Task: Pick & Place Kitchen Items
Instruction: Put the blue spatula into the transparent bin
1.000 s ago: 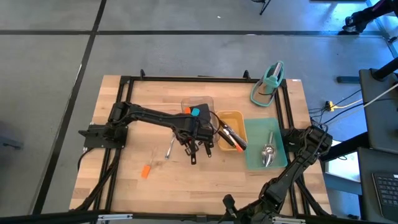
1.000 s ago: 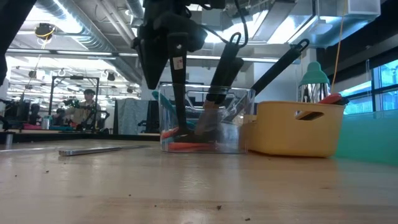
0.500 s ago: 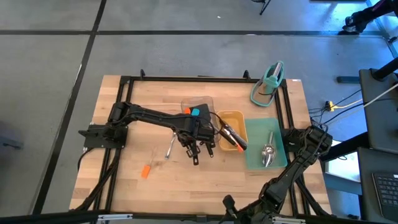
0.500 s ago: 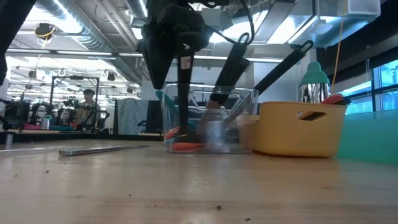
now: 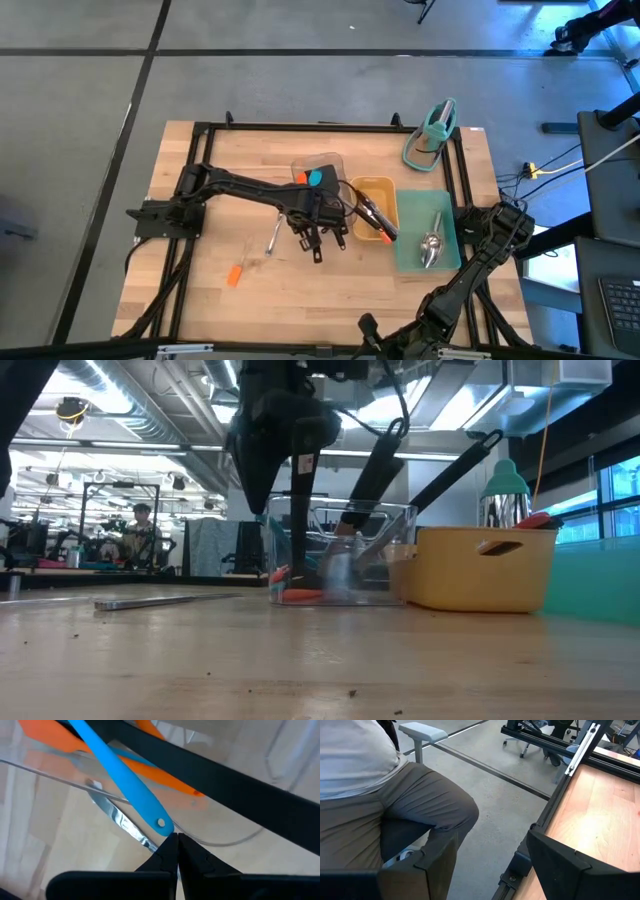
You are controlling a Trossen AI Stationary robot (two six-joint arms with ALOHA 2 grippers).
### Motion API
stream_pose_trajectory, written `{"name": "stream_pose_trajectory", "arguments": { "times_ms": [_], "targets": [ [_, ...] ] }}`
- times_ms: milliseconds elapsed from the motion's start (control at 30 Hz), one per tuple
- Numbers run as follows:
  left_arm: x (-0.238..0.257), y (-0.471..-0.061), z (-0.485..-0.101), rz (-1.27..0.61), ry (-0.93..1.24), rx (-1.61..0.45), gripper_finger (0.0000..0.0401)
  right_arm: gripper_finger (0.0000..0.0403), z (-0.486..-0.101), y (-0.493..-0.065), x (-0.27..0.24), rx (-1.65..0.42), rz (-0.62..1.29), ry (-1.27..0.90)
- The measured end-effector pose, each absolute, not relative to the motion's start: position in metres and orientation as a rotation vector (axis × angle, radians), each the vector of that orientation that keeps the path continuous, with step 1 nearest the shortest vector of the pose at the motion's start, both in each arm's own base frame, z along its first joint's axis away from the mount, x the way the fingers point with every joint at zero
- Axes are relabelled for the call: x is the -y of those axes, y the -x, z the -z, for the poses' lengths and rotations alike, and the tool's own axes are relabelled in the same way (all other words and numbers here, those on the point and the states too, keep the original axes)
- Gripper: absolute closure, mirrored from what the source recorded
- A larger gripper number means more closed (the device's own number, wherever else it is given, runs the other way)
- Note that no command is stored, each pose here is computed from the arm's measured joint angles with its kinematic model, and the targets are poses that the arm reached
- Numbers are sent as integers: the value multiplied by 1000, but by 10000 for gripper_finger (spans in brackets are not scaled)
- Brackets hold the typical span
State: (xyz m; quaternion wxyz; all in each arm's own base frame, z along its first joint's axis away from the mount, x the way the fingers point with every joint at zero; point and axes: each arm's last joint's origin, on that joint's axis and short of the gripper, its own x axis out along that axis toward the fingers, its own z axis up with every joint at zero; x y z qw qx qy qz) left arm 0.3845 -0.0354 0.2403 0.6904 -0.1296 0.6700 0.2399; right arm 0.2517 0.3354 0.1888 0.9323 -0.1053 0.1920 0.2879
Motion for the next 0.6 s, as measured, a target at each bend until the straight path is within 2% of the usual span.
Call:
{"name": "stream_pose_trajectory", "arguments": {
  "times_ms": [300,600],
  "targets": [
    [27,-378,-208,-566,222,-1532,399,162,-189,-252,-335,-393,-588,216],
    [25,-381,-223,-596,151,-1499,399,162,-188,-252,-335,-395,-584,217]
  ]
}}
